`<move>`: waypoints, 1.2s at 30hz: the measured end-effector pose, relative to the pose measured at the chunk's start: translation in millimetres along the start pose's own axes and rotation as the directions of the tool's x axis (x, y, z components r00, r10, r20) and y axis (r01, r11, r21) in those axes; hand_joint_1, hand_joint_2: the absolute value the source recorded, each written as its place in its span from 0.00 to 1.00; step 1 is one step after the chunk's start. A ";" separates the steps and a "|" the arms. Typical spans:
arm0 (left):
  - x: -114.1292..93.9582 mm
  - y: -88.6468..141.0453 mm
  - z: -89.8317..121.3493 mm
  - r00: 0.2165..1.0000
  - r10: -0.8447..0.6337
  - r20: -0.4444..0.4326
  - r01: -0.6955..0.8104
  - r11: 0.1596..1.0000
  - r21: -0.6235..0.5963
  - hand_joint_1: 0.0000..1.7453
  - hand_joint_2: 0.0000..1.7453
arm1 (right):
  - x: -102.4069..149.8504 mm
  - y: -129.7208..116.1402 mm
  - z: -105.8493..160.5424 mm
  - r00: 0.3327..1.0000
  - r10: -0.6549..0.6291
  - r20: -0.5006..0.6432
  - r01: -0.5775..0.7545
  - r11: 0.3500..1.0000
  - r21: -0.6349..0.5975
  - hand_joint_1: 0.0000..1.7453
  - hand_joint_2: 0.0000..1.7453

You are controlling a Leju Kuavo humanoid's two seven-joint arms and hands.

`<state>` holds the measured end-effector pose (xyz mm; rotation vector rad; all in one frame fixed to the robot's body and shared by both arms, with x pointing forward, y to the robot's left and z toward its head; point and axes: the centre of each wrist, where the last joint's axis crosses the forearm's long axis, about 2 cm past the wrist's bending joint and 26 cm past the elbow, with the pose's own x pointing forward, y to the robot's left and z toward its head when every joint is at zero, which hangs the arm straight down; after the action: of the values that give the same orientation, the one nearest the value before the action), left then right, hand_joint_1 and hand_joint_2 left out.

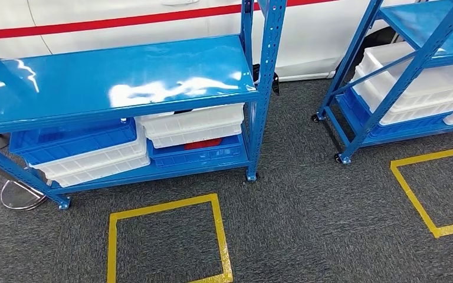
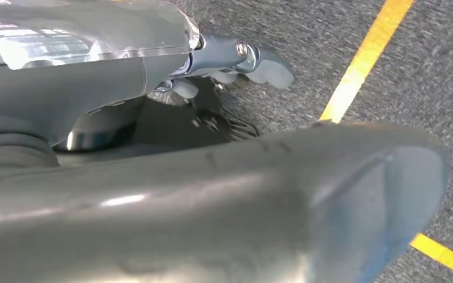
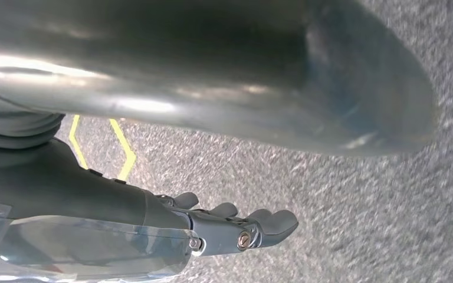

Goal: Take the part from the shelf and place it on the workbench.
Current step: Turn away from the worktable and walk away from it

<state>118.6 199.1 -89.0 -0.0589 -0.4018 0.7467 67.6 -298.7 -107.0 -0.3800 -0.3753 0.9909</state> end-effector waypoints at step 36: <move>-8.1 8.5 1.4 1.000 -0.011 0.001 0.011 1.000 0.008 0.00 0.00 | -0.1 1.6 0.6 1.000 0.020 0.017 -0.020 1.000 -0.001 0.00 0.00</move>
<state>107.2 199.8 -92.1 -0.0485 -0.3995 0.7373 66.2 -297.9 -107.2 -0.3768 -0.3884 1.0139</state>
